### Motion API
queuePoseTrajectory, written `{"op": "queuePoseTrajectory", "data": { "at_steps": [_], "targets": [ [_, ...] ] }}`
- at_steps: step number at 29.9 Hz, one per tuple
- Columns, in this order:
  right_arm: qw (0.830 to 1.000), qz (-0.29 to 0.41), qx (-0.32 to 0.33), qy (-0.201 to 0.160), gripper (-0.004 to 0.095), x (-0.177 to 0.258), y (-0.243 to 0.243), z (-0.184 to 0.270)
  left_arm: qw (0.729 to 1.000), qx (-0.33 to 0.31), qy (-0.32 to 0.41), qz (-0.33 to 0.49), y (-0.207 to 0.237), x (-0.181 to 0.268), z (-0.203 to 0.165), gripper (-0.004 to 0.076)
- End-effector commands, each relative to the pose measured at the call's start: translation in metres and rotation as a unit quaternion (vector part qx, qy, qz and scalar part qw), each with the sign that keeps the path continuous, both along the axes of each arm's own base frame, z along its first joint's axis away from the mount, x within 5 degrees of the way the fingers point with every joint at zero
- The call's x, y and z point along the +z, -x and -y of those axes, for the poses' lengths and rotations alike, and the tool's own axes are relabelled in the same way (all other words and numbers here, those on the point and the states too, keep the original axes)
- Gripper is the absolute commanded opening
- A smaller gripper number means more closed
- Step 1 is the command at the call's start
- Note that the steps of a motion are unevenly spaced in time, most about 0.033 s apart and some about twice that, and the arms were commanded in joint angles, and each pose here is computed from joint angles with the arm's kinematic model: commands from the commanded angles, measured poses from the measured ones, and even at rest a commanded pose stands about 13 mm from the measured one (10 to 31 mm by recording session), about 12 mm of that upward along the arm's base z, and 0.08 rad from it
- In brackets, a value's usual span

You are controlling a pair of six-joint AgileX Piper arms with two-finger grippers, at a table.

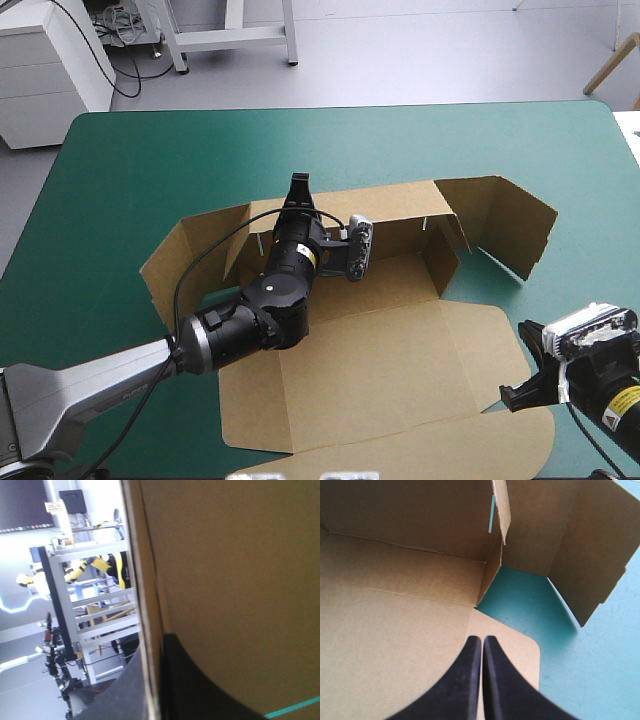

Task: Fold the box

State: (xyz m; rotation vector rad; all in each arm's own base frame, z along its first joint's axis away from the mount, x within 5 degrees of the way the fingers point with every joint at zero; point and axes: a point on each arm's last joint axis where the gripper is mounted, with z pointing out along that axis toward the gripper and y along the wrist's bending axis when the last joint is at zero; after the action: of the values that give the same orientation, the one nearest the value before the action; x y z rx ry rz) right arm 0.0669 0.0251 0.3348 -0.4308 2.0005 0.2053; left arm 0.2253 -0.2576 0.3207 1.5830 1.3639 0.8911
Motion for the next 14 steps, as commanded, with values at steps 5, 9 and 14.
{"op": "queuePoseTrajectory", "data": {
  "at_steps": [5, 9, 14],
  "targets": [
    [0.999, 0.037, 0.002, -0.014, -0.0004, 0.012, -0.002, -0.001, 0.989, -0.050, 0.048, 0.128, 0.014, 0.022, -0.009, -0.0010],
    [0.999, 0.035, 0.004, -0.018, -0.0004, 0.012, -0.001, -0.002, 0.989, -0.051, 0.054, 0.127, 0.016, 0.016, -0.012, -0.0010],
    [0.999, 0.035, 0.004, -0.019, -0.0004, 0.012, -0.001, -0.002, 0.990, -0.056, 0.055, 0.117, 0.017, 0.009, -0.012, -0.0010]
  ]
}}
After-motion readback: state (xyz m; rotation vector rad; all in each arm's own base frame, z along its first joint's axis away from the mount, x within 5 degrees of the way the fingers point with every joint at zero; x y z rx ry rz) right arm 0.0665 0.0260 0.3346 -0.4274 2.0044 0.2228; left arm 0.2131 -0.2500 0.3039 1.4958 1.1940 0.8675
